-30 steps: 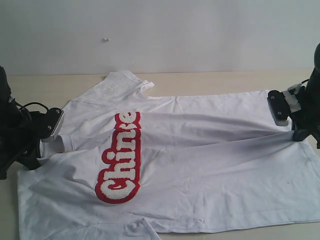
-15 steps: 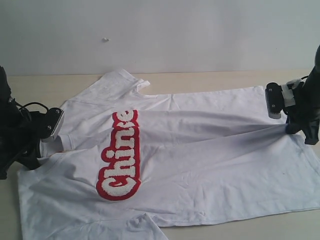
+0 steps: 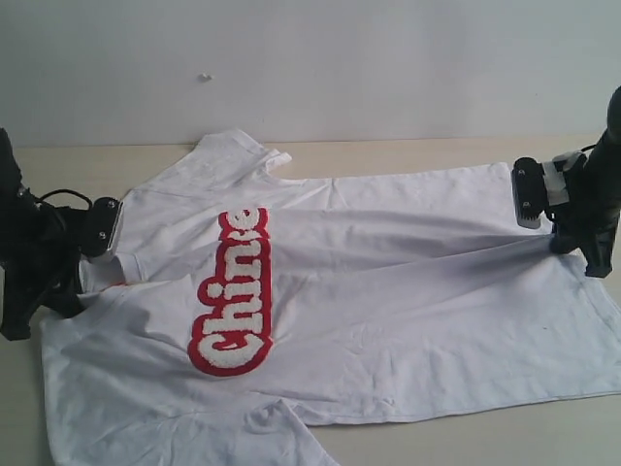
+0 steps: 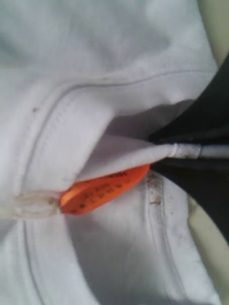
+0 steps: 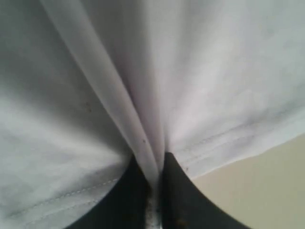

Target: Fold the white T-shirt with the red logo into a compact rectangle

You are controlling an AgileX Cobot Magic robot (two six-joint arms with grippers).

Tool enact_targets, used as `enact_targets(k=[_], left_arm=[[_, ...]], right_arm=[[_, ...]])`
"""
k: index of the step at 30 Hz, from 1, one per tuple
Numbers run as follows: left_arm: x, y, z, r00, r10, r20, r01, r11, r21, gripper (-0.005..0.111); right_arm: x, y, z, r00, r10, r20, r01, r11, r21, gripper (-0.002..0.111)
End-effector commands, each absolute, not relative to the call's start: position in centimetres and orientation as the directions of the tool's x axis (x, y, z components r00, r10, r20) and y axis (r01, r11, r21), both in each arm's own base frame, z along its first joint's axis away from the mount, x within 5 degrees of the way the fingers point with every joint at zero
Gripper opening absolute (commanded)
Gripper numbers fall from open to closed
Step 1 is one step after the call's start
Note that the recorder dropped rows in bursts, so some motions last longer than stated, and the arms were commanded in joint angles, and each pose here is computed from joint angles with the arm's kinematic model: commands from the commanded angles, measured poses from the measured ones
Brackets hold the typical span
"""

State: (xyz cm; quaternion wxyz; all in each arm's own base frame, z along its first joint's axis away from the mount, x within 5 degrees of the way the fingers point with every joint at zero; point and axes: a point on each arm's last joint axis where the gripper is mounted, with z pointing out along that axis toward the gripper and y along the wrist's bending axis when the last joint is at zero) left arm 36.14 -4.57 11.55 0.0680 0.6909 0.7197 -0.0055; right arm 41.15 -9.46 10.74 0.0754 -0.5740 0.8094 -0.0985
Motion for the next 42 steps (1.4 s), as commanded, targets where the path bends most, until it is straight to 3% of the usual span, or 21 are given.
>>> enact_targets(k=[1, 13, 21, 27, 42], left_arm=[[36.8, -4.4, 12.9, -0.057, 0.993, -0.106, 0.978, 0.077, 0.195, 0.000], [36.7, -4.2, 19.7, -0.113, 0.980, -0.165, 0.893, 0.173, 0.415, 0.000], [35.3, -3.0, 25.1, -0.232, 0.961, -0.153, 0.784, 0.278, 0.556, 0.000], [33.6, -2.0, 29.1, -0.336, 0.922, -0.190, 0.666, 0.376, 0.645, 0.000], [28.0, -1.3, 36.9, -0.326, 0.890, -0.320, 0.490, 0.448, 0.748, 0.000]], right_arm=[[41.0, -9.4, 12.3, -0.334, -0.942, -0.015, -0.903, 0.325, -0.283, 0.000], [40.2, -8.8, 20.3, -0.361, -0.927, -0.106, -0.822, 0.370, -0.433, 0.000], [38.4, -8.3, 26.2, -0.349, -0.928, -0.129, -0.764, 0.362, -0.534, 0.000], [37.1, -7.4, 30.4, -0.349, -0.901, -0.259, -0.665, 0.433, -0.609, 0.000], [32.5, -6.1, 39.0, -0.325, -0.842, -0.431, -0.422, 0.536, -0.731, 0.000]])
